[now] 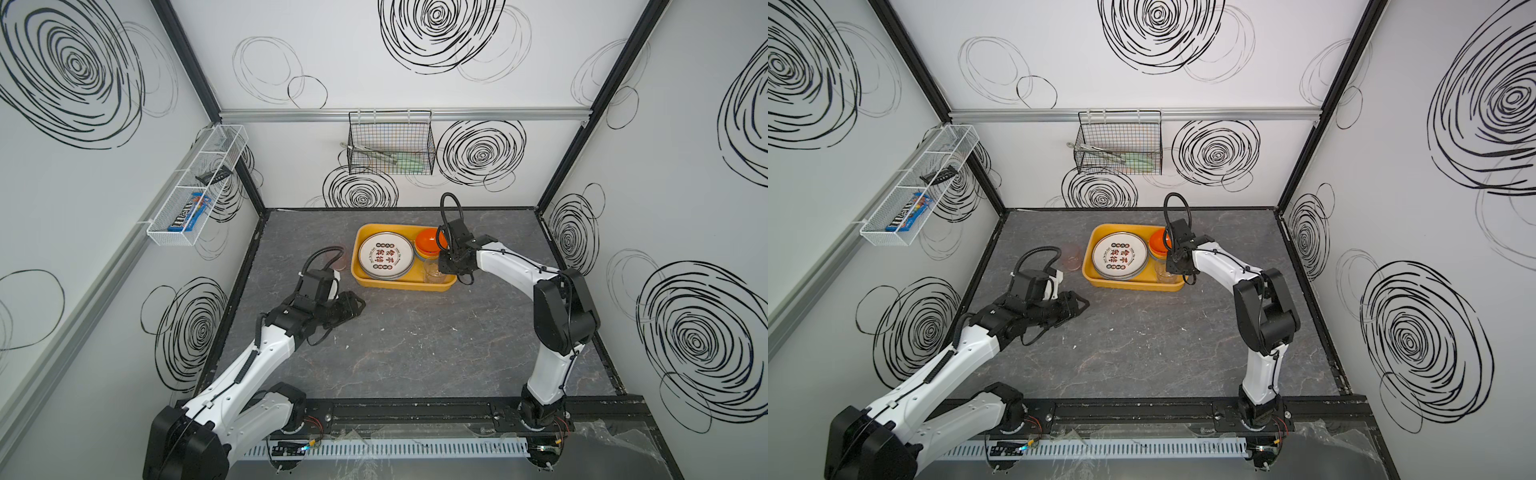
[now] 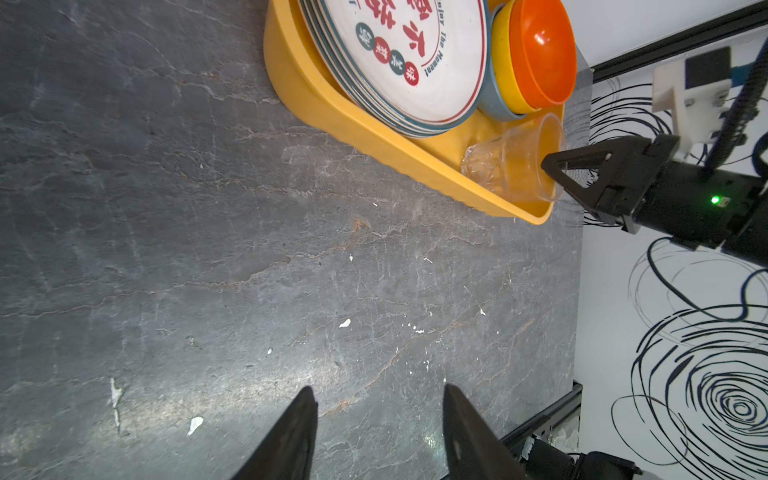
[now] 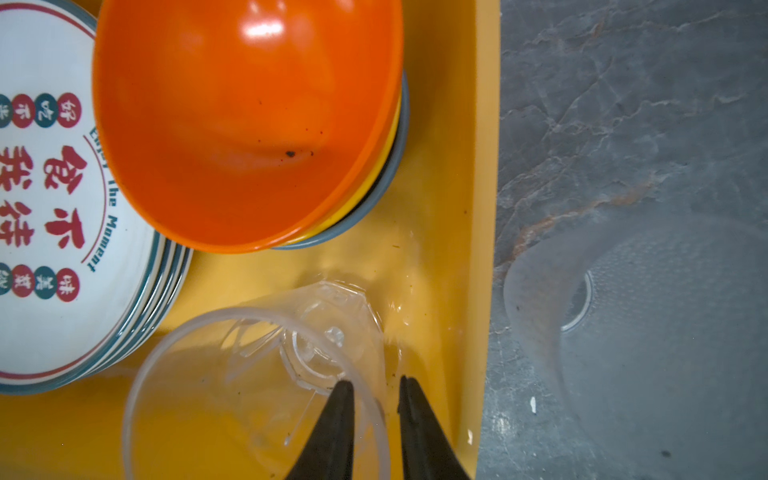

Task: Place the mixed dishes into the plastic bin
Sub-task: 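Carry the clear glass cup into the bin beside the plates with the right gripper, then open the right gripper and move it to the frosted cup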

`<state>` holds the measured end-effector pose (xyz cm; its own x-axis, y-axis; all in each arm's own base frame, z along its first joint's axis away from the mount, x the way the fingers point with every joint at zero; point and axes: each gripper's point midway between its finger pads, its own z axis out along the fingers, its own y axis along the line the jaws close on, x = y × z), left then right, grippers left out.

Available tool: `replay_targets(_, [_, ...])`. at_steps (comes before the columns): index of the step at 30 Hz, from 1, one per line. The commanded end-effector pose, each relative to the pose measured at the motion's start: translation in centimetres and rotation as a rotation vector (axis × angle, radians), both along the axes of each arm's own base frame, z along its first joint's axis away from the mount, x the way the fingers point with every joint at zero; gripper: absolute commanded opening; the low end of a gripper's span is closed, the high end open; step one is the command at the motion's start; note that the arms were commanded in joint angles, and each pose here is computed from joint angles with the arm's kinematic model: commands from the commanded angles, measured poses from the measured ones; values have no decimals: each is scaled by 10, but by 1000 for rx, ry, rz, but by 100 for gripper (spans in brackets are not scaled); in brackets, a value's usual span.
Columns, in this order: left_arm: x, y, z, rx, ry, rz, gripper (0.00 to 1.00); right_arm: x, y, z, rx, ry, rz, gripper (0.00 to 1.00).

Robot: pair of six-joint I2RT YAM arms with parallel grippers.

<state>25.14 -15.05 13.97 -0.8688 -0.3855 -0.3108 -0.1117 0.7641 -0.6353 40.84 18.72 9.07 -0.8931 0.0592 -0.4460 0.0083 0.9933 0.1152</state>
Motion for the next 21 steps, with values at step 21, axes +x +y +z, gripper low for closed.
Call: replay_targets(21, [12,-21,33,-100,-140,-79,60,-12,-16,64,82,-106,-33,40])
